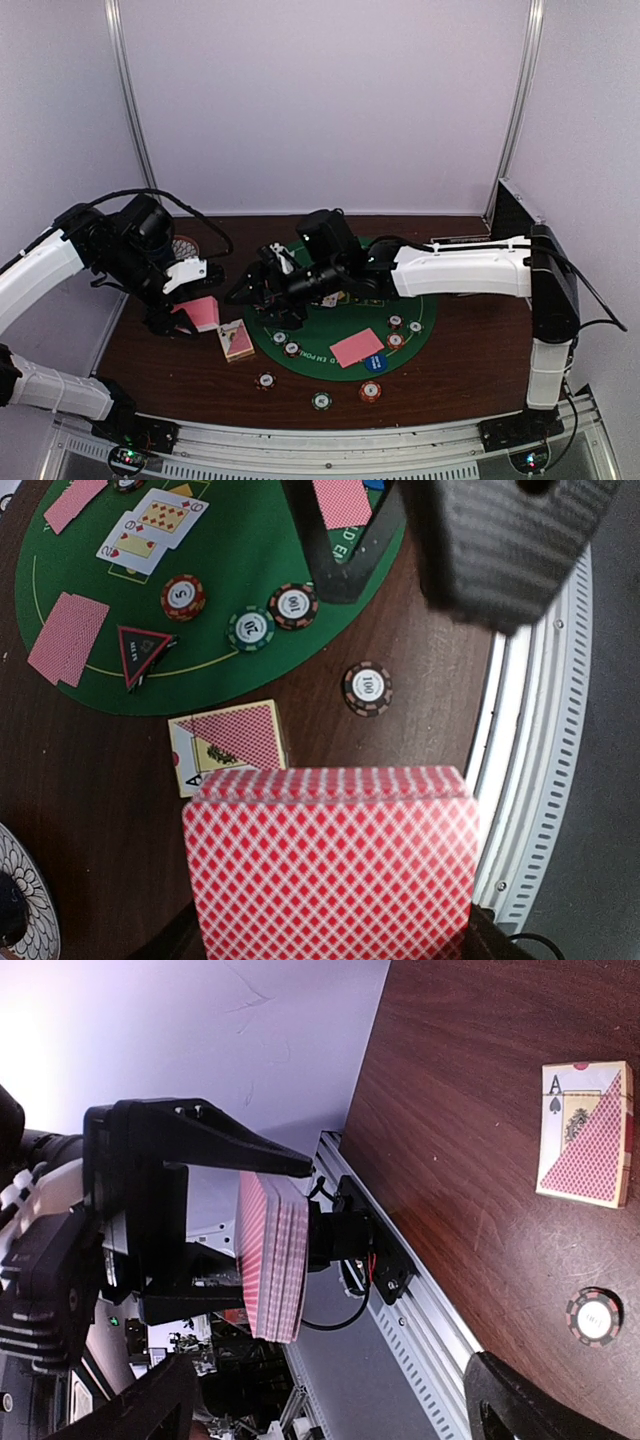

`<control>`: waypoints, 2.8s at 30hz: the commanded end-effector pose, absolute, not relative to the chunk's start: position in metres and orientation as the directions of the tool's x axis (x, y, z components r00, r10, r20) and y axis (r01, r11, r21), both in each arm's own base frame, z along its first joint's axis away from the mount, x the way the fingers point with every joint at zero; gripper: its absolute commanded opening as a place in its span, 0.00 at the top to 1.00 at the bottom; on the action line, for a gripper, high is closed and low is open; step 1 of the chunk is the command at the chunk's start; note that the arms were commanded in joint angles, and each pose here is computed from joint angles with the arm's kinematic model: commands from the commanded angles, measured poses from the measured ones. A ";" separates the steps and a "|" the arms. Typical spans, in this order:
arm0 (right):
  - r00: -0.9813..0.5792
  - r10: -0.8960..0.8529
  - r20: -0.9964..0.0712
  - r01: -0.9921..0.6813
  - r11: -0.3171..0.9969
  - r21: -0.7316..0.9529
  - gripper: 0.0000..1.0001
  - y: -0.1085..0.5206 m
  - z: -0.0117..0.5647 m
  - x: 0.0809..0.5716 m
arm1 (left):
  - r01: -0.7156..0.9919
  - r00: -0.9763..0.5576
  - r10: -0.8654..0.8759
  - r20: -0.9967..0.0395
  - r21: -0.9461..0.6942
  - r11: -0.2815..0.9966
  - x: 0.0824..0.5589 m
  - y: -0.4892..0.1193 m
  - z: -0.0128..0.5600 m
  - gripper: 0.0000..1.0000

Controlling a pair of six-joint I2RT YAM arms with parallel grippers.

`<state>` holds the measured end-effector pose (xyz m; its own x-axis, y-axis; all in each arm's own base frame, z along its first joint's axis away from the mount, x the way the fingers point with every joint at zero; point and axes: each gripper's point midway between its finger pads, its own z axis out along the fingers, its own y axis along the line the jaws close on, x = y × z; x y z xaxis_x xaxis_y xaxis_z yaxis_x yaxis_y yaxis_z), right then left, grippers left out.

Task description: Distribute texas hold em gaming equipment

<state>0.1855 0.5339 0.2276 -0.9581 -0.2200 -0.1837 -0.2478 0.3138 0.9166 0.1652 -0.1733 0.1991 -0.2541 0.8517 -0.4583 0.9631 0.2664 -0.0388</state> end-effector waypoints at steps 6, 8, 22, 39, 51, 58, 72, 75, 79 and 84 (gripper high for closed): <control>-0.955 -0.241 -0.176 -0.221 0.177 0.959 0.07 0.566 0.248 0.179 | 0.962 -0.255 0.821 -0.510 -0.051 0.266 0.170 -0.184 0.216 1.00; -0.955 -0.245 -0.168 -0.210 0.159 0.965 0.08 0.573 0.248 0.177 | 0.963 -0.254 0.820 -0.513 -0.051 0.266 0.170 -0.184 0.217 1.00; -0.950 -0.279 -0.142 -0.174 0.092 0.981 0.09 0.604 0.247 0.169 | 0.962 -0.257 0.818 -0.514 -0.058 0.266 0.171 -0.186 0.217 1.00; -0.945 -0.312 -0.095 -0.128 0.085 0.988 0.11 0.628 0.233 0.167 | 0.963 -0.255 0.817 -0.517 -0.061 0.262 0.173 -0.188 0.219 1.00; -0.954 -0.294 -0.056 -0.099 0.134 0.986 0.21 0.618 0.216 0.177 | 0.963 -0.254 0.813 -0.524 -0.056 0.264 0.170 -0.187 0.221 1.00; -0.960 -0.276 -0.053 -0.097 0.151 0.984 0.30 0.604 0.216 0.182 | 0.963 -0.251 0.813 -0.525 -0.050 0.264 0.170 -0.185 0.221 1.00; -0.963 -0.264 -0.057 -0.102 0.160 0.982 0.38 0.588 0.221 0.186 | 0.963 -0.252 0.814 -0.524 -0.052 0.264 0.168 -0.185 0.220 1.00; -0.963 -0.264 -0.063 -0.105 0.150 0.983 0.37 0.587 0.227 0.186 | 0.963 -0.253 0.815 -0.522 -0.053 0.264 0.169 -0.185 0.219 1.00; -0.958 -0.273 -0.092 -0.129 0.120 0.984 0.32 0.586 0.244 0.184 | 0.963 -0.255 0.816 -0.518 -0.057 0.265 0.168 -0.185 0.218 1.00; -0.952 -0.283 -0.113 -0.149 0.110 0.983 0.30 0.583 0.256 0.181 | 0.963 -0.255 0.816 -0.519 -0.056 0.265 0.169 -0.185 0.218 1.00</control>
